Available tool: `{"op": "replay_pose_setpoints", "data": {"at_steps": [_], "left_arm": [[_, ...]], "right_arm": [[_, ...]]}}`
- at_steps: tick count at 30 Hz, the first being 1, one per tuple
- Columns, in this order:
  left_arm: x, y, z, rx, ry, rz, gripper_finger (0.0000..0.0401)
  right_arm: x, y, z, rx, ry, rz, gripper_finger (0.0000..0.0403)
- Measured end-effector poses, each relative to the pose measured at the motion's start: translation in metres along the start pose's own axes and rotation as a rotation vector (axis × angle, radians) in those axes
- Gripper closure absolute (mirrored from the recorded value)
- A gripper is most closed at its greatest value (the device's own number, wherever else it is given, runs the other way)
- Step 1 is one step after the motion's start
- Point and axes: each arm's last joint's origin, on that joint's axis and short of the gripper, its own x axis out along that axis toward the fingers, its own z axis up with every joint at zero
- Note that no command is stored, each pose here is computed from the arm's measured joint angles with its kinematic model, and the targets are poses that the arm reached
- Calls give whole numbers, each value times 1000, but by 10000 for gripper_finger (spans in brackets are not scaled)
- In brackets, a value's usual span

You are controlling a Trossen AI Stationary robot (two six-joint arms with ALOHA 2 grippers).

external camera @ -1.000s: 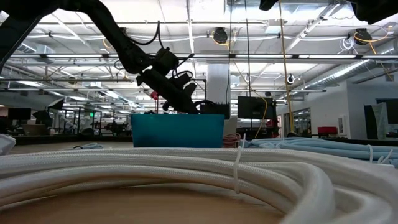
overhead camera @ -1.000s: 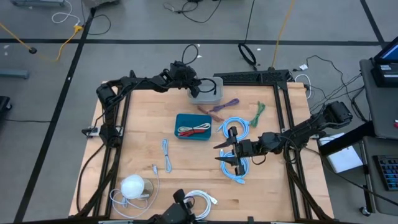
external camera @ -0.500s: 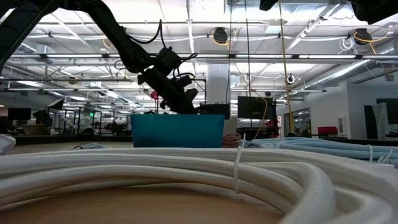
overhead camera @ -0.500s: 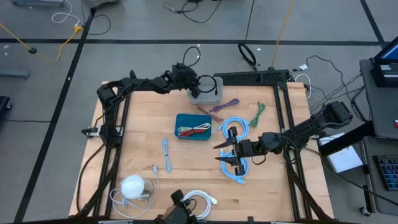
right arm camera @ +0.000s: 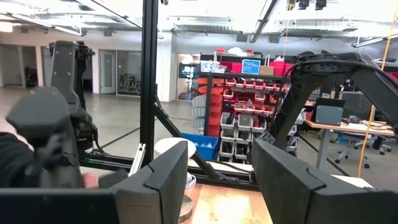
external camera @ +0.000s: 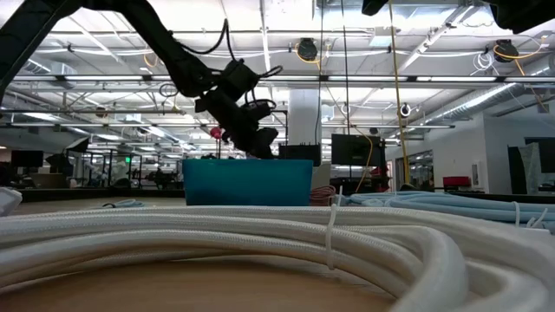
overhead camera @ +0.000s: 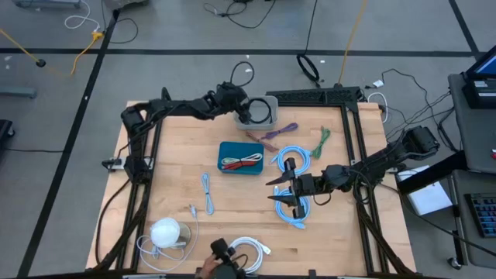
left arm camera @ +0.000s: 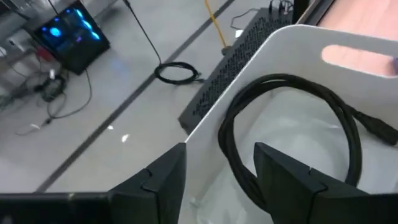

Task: Pick & Place USB Port
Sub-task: Put the green charger cable into the blue bin

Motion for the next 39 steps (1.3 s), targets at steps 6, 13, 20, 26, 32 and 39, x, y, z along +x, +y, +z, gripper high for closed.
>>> {"op": "replay_pose_setpoints", "data": {"at_steps": [6,13,20,26,32,39], "left_arm": [[-27,-8,25,-1,-80,-45,217],[-88,-26,55,-61,-137,-446,236],[-161,-69,62,88,-52,-615,240],[-219,-109,44,230,113,-554,240],[-253,-146,21,293,150,-476,240],[-252,-167,-29,286,160,-319,240]], "right_arm": [[0,0,-1,-5,12,-2,231],[-1,-3,-10,-27,106,-107,231],[-4,-7,-20,-48,238,-237,231],[-12,-15,-14,-55,304,-329,233],[-24,-28,-15,-121,434,-502,234],[-43,-54,-32,-13,599,-790,234]]}}
